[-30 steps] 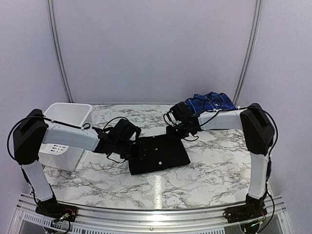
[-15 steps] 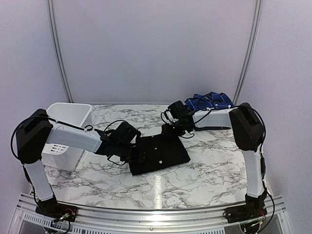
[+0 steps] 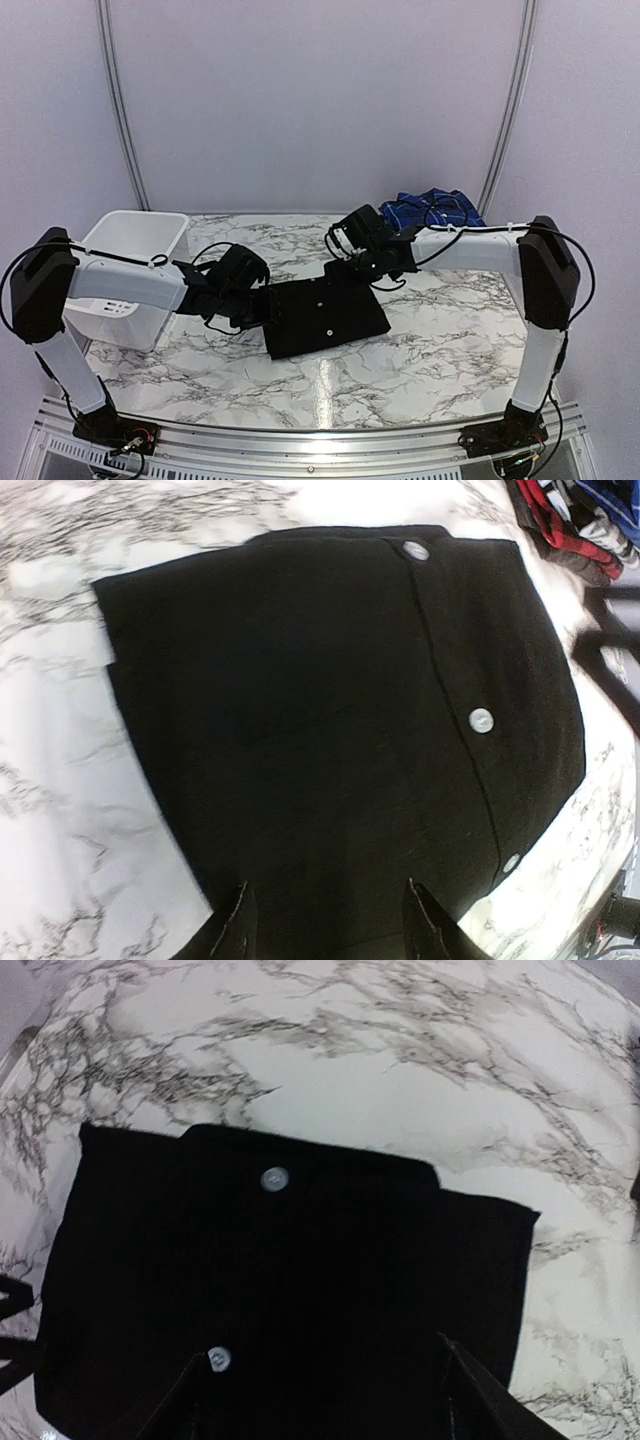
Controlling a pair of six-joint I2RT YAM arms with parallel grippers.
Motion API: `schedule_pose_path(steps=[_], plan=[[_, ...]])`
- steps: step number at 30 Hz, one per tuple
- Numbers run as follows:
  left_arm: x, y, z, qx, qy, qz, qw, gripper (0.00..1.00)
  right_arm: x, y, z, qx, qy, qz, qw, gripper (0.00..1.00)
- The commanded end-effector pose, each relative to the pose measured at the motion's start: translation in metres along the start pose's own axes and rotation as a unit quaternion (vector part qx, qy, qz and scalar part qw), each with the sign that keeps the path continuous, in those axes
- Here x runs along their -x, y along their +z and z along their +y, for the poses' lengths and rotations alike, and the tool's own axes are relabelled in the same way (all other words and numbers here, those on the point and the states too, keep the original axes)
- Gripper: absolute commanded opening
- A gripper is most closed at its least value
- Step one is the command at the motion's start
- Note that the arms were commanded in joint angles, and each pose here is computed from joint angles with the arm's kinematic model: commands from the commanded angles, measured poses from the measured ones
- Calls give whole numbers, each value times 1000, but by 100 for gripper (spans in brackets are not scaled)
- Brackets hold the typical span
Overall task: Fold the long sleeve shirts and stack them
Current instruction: Adjust the square-folded shirt at the center of the board.
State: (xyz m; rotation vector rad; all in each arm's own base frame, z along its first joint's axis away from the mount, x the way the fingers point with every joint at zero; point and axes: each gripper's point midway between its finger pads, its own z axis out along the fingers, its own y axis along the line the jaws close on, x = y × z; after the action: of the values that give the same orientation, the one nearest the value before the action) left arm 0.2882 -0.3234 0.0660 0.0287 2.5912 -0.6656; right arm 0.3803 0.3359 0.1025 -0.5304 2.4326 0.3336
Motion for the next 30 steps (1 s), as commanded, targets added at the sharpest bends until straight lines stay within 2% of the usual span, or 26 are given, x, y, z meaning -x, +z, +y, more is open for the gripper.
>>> schedule_pose_path(steps=[1, 9, 14, 20, 25, 27, 30], plan=[[-7, -14, 25, 32, -36, 2, 999, 53, -39, -7, 27, -4, -18, 31, 999, 71], [-18, -21, 39, 34, -58, 9, 998, 56, -101, 17, 38, -29, -29, 90, 995, 71], [-22, -22, 45, 35, -64, 10, 997, 61, -135, 31, 42, -41, -27, 128, 991, 74], [-24, -16, 44, 24, -67, 10, 997, 65, -111, 6, 42, -38, -8, 94, 995, 77], [-23, -7, 32, -16, -82, 9, 996, 64, -94, -23, 26, -40, 20, 64, 997, 76], [-22, -4, 26, -35, -87, 7, 996, 62, -93, -32, 14, -33, 41, 54, 997, 74], [-27, 4, 25, -43, -93, 16, 995, 56, -106, -37, -7, -24, 72, 59, 995, 62]])
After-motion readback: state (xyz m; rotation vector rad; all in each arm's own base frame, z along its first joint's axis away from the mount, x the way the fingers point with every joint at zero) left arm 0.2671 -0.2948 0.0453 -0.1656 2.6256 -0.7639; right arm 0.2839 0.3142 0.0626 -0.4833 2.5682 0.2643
